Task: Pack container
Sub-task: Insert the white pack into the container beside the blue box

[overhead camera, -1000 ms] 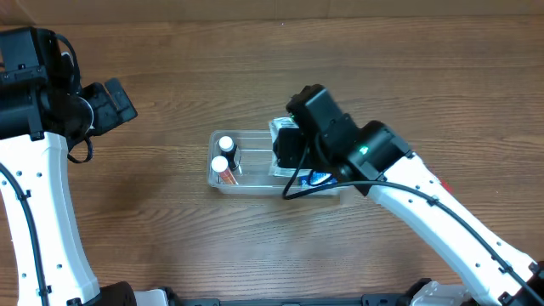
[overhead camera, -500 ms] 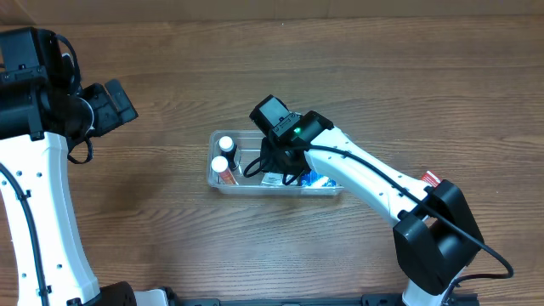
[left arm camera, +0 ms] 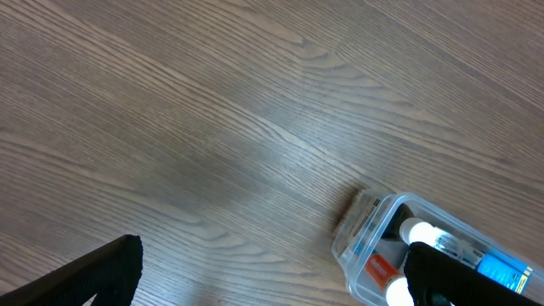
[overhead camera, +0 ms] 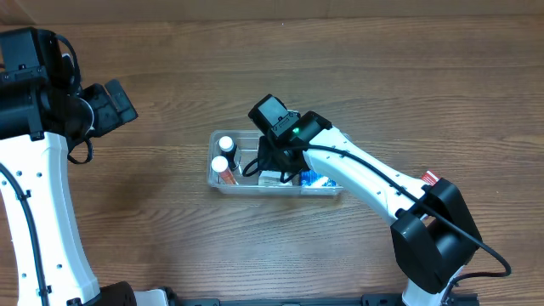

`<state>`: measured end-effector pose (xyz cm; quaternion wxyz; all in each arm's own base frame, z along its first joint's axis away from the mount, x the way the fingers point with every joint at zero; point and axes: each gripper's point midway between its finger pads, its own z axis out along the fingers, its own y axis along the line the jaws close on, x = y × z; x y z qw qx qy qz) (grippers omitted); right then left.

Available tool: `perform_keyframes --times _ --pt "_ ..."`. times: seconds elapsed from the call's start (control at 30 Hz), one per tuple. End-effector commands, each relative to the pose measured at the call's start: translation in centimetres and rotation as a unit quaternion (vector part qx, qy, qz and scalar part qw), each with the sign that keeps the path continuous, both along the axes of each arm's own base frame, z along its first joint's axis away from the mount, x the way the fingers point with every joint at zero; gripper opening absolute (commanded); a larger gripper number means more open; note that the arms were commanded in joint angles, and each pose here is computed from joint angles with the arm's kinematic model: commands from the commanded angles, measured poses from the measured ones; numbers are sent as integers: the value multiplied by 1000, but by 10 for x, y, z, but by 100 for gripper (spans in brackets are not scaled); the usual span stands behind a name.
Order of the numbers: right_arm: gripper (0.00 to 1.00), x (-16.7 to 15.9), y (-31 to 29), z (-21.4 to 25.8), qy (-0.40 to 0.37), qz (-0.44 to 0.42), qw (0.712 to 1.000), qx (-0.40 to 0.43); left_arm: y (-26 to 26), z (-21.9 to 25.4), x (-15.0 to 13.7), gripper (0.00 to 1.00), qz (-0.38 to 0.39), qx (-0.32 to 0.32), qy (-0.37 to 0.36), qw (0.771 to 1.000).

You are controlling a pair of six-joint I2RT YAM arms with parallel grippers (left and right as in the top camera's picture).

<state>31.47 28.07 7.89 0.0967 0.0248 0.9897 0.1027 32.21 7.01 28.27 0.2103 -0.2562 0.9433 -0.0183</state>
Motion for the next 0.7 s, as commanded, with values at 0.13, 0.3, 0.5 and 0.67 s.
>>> perform_keyframes --times 0.13,0.3,0.5,0.67 --pt "4 8 2 5 -18 18 1000 -2 0 -1 -1 100 -8 4 1 1000" --pt "4 9 -8 -15 -9 12 999 -38 0 -1 -1 100 -8 4 2 1000" --pt "4 -4 -29 -78 39 11 994 -105 0 -2 -4 100 -8 2 8 1000" --pt "4 -5 -31 -82 43 12 993 -111 -1 -3 -6 100 -8 2 11 1000"
